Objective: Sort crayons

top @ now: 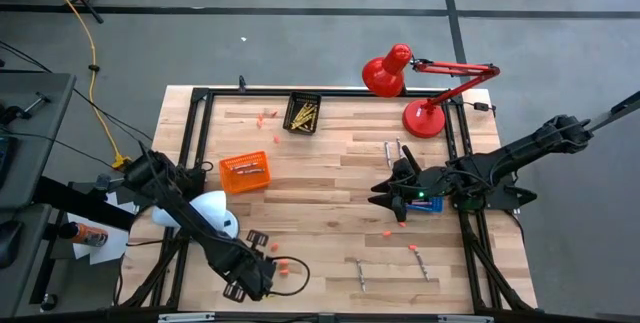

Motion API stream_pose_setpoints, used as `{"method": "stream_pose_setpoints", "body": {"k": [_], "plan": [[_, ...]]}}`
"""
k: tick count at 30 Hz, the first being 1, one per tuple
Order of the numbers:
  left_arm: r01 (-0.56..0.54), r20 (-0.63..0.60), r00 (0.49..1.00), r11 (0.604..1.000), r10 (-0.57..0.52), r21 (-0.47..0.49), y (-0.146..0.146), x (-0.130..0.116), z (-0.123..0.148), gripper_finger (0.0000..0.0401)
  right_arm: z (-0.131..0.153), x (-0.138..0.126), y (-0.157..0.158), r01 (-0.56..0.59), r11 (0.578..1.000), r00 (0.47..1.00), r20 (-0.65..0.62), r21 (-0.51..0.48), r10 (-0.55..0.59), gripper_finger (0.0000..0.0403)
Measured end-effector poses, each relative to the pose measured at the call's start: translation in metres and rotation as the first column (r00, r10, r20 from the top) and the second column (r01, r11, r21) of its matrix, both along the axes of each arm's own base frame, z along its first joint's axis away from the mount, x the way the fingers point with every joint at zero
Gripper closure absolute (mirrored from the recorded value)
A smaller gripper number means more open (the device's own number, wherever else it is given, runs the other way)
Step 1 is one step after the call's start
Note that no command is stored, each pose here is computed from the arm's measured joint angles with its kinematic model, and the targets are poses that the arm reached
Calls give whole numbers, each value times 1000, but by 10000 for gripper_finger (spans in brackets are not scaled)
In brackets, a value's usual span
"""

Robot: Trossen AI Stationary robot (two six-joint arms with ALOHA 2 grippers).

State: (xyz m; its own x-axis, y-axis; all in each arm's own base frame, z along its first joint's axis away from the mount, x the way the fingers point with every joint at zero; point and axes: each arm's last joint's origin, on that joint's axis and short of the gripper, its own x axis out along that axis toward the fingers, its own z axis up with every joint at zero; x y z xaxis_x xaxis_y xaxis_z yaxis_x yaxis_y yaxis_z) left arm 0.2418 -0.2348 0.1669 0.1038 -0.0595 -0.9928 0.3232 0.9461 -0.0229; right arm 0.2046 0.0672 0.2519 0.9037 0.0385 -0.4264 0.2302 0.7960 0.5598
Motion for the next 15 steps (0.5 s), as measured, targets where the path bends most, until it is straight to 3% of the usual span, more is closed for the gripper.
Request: {"method": "stream_pose_setpoints", "body": {"k": [15], "plan": [[-56, -42, 998, 998, 55, -34, 6, -8, -20, 311, -1, 0, 0, 0, 1000, 1000, -7, -4, 0, 202]]}}
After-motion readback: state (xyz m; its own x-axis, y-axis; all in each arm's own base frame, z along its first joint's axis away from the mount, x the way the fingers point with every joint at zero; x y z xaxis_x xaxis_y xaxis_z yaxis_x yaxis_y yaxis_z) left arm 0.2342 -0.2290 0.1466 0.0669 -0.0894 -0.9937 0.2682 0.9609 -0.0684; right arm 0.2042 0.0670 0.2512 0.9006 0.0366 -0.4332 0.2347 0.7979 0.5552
